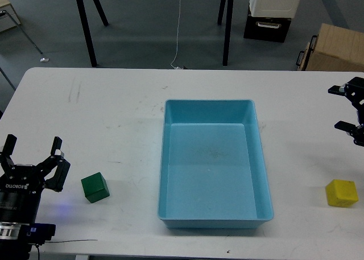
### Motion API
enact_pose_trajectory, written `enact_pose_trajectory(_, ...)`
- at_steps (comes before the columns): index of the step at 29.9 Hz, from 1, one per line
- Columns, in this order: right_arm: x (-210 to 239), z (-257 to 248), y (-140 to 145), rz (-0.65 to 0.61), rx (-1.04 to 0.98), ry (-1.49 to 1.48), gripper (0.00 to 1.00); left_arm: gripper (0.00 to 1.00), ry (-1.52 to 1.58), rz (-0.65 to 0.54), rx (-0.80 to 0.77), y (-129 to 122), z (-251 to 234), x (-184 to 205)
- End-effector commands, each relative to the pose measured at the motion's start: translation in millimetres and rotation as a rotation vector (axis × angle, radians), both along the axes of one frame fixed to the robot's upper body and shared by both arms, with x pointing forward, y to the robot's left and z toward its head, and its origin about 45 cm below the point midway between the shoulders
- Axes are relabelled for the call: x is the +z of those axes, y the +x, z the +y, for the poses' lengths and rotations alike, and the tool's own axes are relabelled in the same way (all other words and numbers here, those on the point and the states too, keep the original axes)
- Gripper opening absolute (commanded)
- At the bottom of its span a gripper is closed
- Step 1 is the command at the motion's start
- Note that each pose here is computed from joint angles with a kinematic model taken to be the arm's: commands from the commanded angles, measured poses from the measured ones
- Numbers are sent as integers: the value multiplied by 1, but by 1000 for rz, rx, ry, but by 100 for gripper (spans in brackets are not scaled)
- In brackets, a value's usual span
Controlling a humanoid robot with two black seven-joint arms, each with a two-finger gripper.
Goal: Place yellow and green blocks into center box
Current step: 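Move the right gripper down onto the yellow cube, then grasp the yellow cube with the right gripper and lift it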
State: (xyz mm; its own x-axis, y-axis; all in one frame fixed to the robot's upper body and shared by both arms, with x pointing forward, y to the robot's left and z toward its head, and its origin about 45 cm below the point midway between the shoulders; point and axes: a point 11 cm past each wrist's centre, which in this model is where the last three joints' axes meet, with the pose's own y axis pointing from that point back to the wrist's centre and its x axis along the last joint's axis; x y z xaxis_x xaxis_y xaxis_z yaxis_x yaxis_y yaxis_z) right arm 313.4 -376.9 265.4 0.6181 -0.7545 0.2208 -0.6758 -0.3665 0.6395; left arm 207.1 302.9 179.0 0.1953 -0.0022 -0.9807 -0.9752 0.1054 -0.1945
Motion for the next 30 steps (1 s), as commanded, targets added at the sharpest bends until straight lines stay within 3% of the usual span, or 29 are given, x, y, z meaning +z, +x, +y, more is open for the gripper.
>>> enact_pose_trajectory(1, -5, 11, 3, 35, 184, -220, 100, 100, 12, 1, -5, 1, -1, 0)
enact_pose_trajectory(7, -25, 13, -6, 138, 445, -547, 100, 100, 16, -9, -10, 4, -3, 2)
enact_pose_trajectory(13, -58, -10, -36, 262, 634, -763, 100, 100, 16, -24, -13, 9, -3, 5)
enact_pose_trajectory(19, -82, -11, -54, 321, 662, -751, 100, 100, 16, -23, -13, 11, -3, 4)
enact_pose_trajectory(30, -100, 7, -55, 297, 673, -724, 100, 100, 13, -9, -11, 14, -2, -2)
